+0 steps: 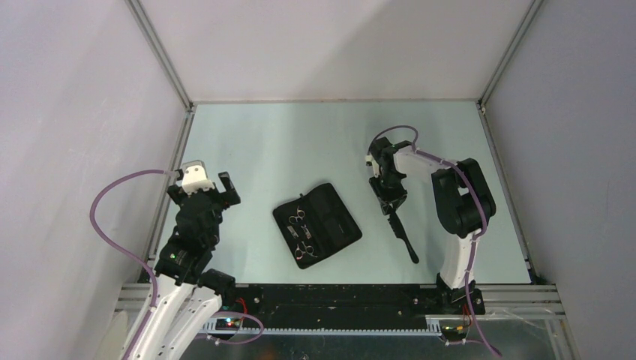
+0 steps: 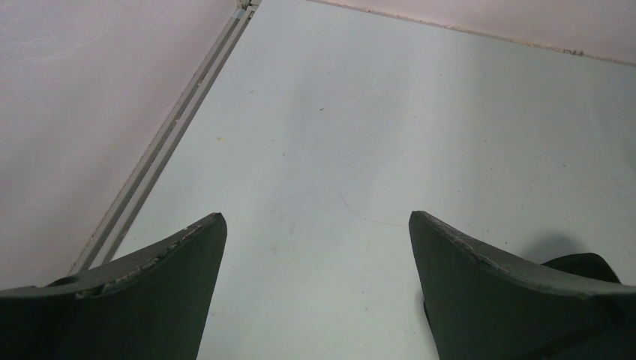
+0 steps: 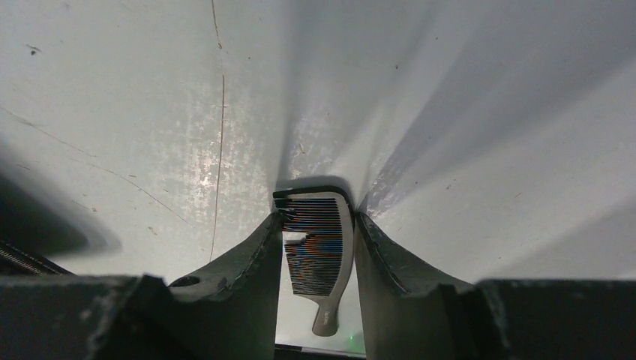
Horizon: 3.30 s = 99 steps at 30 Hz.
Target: Sort the hair-cutting tools
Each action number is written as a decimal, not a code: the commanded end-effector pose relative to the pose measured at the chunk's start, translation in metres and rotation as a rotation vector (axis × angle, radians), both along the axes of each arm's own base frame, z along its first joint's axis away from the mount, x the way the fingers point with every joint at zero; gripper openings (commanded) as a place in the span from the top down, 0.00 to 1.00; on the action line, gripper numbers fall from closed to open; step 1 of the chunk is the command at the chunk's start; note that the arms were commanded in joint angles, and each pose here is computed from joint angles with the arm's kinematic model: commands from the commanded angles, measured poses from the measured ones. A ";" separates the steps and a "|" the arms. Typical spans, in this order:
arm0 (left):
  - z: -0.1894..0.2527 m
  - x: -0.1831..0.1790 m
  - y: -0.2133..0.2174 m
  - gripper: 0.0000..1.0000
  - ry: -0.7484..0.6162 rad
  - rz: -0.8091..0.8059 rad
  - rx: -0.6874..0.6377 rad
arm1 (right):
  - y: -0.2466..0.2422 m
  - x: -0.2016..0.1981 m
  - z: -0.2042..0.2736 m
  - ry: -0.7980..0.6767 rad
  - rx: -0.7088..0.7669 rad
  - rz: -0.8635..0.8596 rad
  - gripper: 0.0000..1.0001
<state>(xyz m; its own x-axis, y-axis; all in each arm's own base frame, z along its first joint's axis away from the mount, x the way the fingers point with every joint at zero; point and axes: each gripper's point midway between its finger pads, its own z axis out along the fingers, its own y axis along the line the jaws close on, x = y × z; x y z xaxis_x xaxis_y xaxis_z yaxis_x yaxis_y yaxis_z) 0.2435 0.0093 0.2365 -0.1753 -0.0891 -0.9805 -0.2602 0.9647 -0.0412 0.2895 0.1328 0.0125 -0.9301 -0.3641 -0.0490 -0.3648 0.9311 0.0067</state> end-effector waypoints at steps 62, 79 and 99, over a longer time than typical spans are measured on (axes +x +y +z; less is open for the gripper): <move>-0.071 0.023 -0.156 0.04 0.295 -0.441 -0.593 | 0.212 -0.037 0.095 -0.252 0.461 0.490 0.91; -0.081 0.017 -0.164 0.04 0.350 -0.464 -0.612 | 0.193 -0.061 0.096 -0.269 0.369 0.481 0.44; -0.081 0.000 -0.158 0.04 0.362 -0.440 -0.631 | 0.138 -0.149 0.038 -0.210 0.114 0.449 0.49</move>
<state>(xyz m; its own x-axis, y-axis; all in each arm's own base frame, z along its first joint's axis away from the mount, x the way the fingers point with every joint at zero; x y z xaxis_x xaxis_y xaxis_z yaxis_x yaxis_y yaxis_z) 0.2472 -0.1519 0.1518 -0.6302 -0.4237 -0.6506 0.0487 0.8147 -0.5778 0.1378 0.2692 0.0538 -0.6431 -0.7229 -0.2526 -0.7523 0.6580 0.0322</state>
